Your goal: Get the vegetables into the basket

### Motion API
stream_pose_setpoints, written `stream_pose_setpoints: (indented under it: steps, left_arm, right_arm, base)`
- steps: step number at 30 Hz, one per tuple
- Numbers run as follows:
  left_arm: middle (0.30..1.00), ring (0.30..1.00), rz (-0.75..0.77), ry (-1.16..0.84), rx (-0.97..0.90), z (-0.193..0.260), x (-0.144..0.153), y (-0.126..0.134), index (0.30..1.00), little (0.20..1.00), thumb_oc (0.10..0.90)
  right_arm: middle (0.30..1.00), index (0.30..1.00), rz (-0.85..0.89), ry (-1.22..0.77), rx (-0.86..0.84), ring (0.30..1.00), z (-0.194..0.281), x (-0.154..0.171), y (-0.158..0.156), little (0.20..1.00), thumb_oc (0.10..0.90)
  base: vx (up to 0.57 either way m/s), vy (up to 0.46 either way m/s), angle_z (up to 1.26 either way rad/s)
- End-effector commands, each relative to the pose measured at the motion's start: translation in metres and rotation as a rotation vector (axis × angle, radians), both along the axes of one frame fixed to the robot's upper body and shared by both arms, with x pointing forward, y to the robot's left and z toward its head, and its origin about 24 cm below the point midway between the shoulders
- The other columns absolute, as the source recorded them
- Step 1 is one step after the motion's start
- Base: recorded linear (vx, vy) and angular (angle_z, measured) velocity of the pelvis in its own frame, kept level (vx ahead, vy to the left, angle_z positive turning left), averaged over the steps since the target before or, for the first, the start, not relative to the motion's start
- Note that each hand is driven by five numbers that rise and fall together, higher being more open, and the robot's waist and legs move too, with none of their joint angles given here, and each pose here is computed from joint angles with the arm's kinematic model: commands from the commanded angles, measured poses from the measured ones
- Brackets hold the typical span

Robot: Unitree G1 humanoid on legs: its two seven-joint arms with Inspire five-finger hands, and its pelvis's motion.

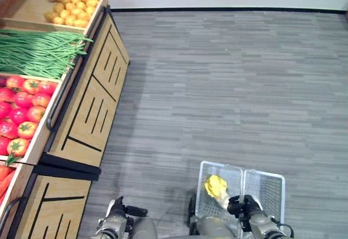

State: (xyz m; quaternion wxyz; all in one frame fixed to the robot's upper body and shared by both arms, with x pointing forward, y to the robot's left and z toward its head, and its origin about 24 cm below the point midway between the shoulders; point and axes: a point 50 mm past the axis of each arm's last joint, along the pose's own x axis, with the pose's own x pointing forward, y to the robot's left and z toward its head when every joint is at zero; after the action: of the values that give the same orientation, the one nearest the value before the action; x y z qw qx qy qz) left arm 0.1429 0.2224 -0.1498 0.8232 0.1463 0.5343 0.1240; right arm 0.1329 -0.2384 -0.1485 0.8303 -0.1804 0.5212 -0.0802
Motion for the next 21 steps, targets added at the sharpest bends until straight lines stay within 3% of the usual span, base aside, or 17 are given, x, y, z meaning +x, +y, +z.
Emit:
stream_pose_setpoints:
  steps: [1,11,21]
  left_arm:
    - [1.0,1.0,-0.022,0.069,0.059,-0.002,-0.014,0.013,1.0,1.0,0.9]
    - [1.0,1.0,-0.002,0.07,0.047,-0.004,-0.019,0.01,1.0,1.0,0.9]
    - [1.0,1.0,-0.035,-0.013,0.087,0.007,0.005,0.02,1.0,1.0,0.9]
  right_arm:
    - [0.3,0.3,-0.029,0.129,-0.113,0.3,-0.002,-0.04,-0.035,0.3,0.4]
    - [0.3,0.3,0.005,0.126,-0.112,0.3,-0.003,-0.038,-0.027,0.3,0.4]
    - [0.3,0.3,0.094,0.115,-0.087,0.3,-0.006,-0.023,-0.007,0.3,0.4]
  base:
    - [0.26,0.099,0.02]
    - [0.21,0.166,-0.33]
    - [0.09,0.196,-0.24]
